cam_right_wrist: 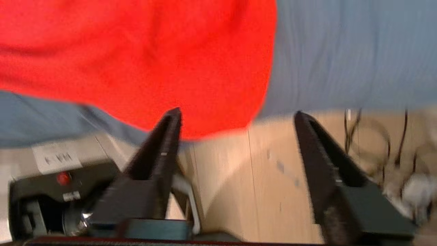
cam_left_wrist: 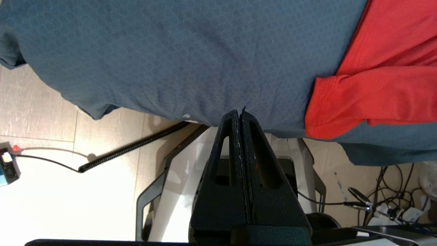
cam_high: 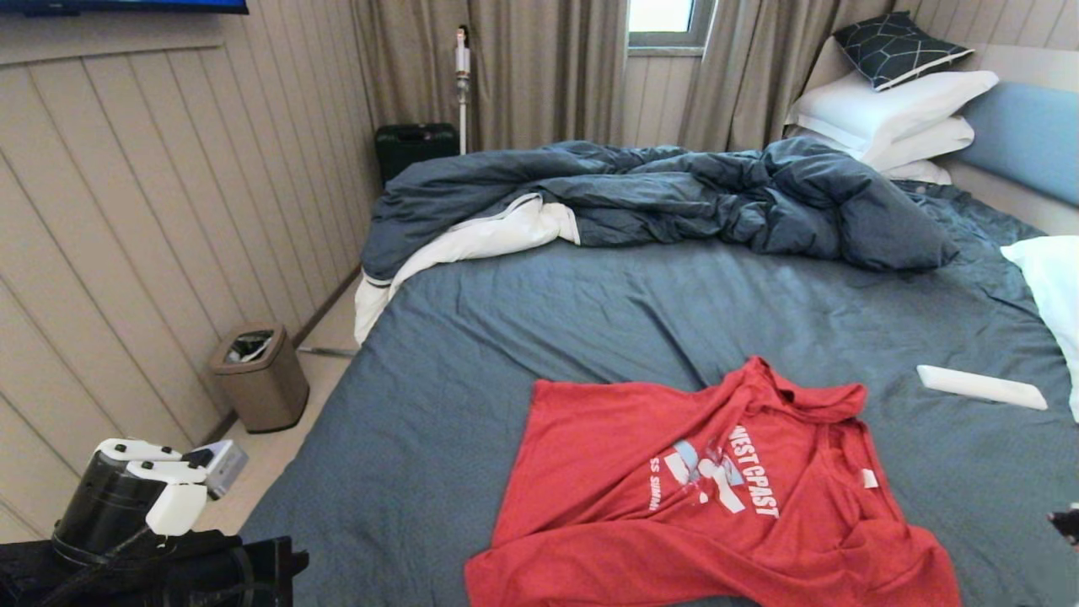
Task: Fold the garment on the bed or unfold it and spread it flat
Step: Unford the red T-shirt
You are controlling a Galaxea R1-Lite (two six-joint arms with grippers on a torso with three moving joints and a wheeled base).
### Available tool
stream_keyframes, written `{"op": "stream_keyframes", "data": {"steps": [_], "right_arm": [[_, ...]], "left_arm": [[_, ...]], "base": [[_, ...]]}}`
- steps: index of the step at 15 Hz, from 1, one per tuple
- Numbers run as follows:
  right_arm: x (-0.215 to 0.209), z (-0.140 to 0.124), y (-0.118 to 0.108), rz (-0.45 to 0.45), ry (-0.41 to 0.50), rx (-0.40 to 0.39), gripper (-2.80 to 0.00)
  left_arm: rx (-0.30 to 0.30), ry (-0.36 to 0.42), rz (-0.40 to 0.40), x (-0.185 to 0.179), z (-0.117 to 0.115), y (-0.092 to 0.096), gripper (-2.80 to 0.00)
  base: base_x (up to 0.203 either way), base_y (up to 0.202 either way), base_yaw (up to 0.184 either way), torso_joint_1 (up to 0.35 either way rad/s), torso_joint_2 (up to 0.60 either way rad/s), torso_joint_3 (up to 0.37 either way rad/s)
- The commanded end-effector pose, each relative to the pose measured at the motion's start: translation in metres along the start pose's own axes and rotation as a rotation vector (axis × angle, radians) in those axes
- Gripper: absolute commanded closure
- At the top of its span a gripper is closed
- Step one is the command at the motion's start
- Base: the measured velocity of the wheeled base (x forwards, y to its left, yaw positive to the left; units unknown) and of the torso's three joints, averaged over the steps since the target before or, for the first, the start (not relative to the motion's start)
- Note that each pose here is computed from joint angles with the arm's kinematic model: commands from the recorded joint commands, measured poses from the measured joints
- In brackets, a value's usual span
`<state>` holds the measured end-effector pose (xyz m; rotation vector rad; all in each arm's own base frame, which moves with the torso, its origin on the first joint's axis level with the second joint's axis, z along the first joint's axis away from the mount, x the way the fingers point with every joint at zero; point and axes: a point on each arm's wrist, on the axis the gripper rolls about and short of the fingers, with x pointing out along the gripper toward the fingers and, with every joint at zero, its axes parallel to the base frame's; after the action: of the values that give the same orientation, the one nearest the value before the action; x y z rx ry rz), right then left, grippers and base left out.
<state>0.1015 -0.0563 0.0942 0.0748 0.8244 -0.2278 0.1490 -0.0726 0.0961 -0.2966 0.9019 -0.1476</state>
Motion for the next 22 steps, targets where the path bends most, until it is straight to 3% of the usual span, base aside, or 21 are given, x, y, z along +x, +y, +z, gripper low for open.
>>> {"op": "stream_keyframes", "data": {"steps": [1,5,9,10,12,16,18,22], "right_arm": [[-0.011,0.014,0.001,0.012,-0.09,-0.028,-2.8],[-0.038,0.057,0.0,0.138,-0.161,-0.025,-2.8],[-0.013,0.09,-0.011,0.203,-0.062,0.159,-2.8],[-0.003,0.093,-0.013,0.211,-0.029,0.186,0.0],[0.013,0.099,-0.016,0.215,-0.009,0.208,0.0],[0.033,0.111,-0.008,0.228,-0.003,0.167,0.0],[0.035,0.113,-0.004,0.186,0.003,0.162,0.0],[0.035,0.113,-0.001,0.184,0.004,0.164,0.0]], "left_arm": [[-0.004,-0.001,0.0,0.0,0.0,0.0,0.0],[-0.011,0.001,-0.001,0.0,0.0,0.0,0.0],[-0.02,-0.018,-0.013,0.002,0.001,-0.001,0.0],[-0.022,-0.02,-0.014,0.002,0.001,-0.001,0.0],[-0.023,-0.02,-0.014,0.003,0.001,-0.001,0.0],[-0.035,-0.004,-0.009,0.007,0.001,-0.002,0.0],[-0.032,-0.006,-0.015,0.007,0.0,-0.003,0.0],[-0.032,-0.009,-0.015,0.007,0.001,-0.003,0.0]], "base": [[0.0,0.0,0.0,0.0,0.0,0.0],[0.0,0.0,0.0,0.0,0.0,0.0],[0.0,0.0,0.0,0.0,0.0,0.0],[0.0,0.0,0.0,0.0,0.0,0.0],[0.0,0.0,0.0,0.0,0.0,0.0],[0.0,0.0,0.0,0.0,0.0,0.0],[0.0,0.0,0.0,0.0,0.0,0.0],[0.0,0.0,0.0,0.0,0.0,0.0]]}}
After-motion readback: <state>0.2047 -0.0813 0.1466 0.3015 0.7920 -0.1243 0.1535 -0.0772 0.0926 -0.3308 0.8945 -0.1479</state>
